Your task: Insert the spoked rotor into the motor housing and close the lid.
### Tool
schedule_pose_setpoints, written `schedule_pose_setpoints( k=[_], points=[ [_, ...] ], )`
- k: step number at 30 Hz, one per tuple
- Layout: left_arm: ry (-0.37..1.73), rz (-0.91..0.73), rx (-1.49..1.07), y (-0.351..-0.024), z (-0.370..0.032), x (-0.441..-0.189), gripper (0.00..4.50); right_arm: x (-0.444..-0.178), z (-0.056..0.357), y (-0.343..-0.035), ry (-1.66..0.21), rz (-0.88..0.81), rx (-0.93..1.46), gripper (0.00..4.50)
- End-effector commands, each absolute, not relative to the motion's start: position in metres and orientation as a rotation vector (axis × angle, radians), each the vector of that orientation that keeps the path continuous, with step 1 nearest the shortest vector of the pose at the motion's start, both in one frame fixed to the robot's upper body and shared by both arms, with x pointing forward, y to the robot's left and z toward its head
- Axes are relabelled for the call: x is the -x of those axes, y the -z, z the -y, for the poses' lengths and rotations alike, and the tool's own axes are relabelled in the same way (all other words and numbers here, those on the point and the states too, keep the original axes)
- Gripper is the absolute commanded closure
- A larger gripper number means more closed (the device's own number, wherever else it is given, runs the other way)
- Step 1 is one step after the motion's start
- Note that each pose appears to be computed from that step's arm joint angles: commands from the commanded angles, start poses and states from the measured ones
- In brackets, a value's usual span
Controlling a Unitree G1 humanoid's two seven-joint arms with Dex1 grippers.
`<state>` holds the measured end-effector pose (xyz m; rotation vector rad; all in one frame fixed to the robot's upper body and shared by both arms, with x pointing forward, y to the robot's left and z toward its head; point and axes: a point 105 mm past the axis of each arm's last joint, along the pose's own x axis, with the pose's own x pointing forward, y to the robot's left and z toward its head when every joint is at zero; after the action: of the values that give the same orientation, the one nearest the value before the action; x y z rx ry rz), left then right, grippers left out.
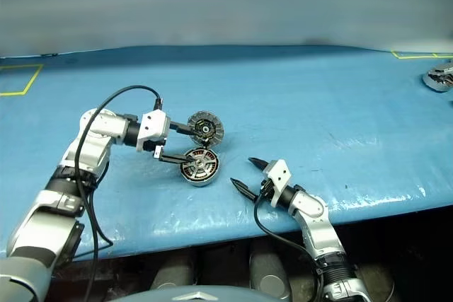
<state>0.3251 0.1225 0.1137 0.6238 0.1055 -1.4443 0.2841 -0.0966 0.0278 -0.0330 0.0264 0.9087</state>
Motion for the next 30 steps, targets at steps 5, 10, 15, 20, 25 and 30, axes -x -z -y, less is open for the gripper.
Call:
schedule_pose_setpoints(
  k=[5,10,15,20,25,30],
  points=[
    [1.381,-0.031,-0.508,-0.117,-0.102,-0.317,1.37,-0.289,0.095,-0.038,-0.922,0.003,0.057,2.90],
    [1.410,-0.107,-0.501,-0.096,-0.095,-0.312,2.89,-0.290,0.093,-0.037,-0.929,-0.003,0.064,4.50],
    [1.373,-0.160,-0.538,-0.083,-0.094,-0.318,4.49,-0.288,0.093,-0.035,-0.921,-0.002,0.061,4.50],
    [1.375,-0.263,-0.615,-0.068,-0.101,-0.319,4.49,-0.288,0.093,-0.034,-0.905,-0.001,0.071,4.50],
    [1.410,-0.319,-0.707,-0.063,-0.108,-0.318,4.49,-0.291,0.093,-0.035,-0.896,0.004,0.085,4.50],
    [1.373,-0.181,-0.569,-0.086,-0.099,-0.323,4.49,-0.293,0.093,-0.038,-0.883,0.019,0.080,4.50]
  ],
)
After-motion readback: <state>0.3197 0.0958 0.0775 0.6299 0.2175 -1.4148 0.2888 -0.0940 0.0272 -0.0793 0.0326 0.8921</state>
